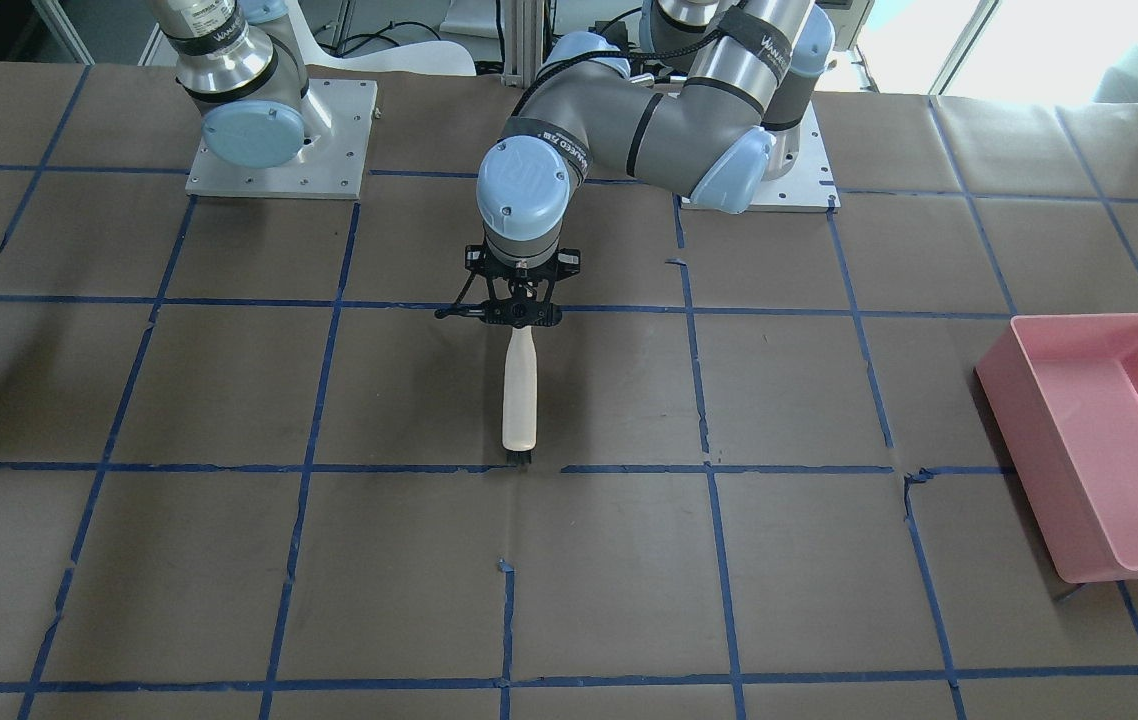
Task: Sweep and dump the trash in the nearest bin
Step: 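Carry the loaded dustpan away with the right gripper while the left withdraws the brush, then release the brush on the table with the left gripper while the right tips the dustpan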
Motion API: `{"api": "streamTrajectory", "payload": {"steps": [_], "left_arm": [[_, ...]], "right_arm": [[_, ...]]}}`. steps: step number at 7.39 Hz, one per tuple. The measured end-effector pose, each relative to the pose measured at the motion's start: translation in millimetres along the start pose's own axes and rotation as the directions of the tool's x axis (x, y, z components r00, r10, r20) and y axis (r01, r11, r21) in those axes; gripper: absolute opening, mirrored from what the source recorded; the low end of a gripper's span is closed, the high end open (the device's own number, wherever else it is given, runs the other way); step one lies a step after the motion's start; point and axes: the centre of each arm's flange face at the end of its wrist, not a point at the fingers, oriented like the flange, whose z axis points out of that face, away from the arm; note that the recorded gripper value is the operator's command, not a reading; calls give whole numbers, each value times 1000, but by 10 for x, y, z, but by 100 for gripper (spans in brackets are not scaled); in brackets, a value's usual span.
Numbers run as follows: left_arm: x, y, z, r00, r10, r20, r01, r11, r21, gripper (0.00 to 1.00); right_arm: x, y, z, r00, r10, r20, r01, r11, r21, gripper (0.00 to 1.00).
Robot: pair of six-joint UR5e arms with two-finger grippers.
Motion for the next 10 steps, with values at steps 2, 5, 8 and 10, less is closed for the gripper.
{"api": "streamTrajectory", "payload": {"steps": [2,5,8,10], "left_arm": [[-7,-13,55,1000,0,-3,0,1000,3,8],[4,-50,118,1000,-27,-7,27,1000,-4,12],[20,-63,137,999,-49,-17,49,999,-13,74],[21,-65,139,999,-44,-17,43,999,-12,95]], "right_arm": [[68,85,71,999,30,17,-29,998,-51,4],[136,129,69,999,50,20,-48,994,-100,4],[45,137,87,991,107,84,-96,988,-124,4],[9,125,78,985,138,104,-123,983,-135,4]]}}
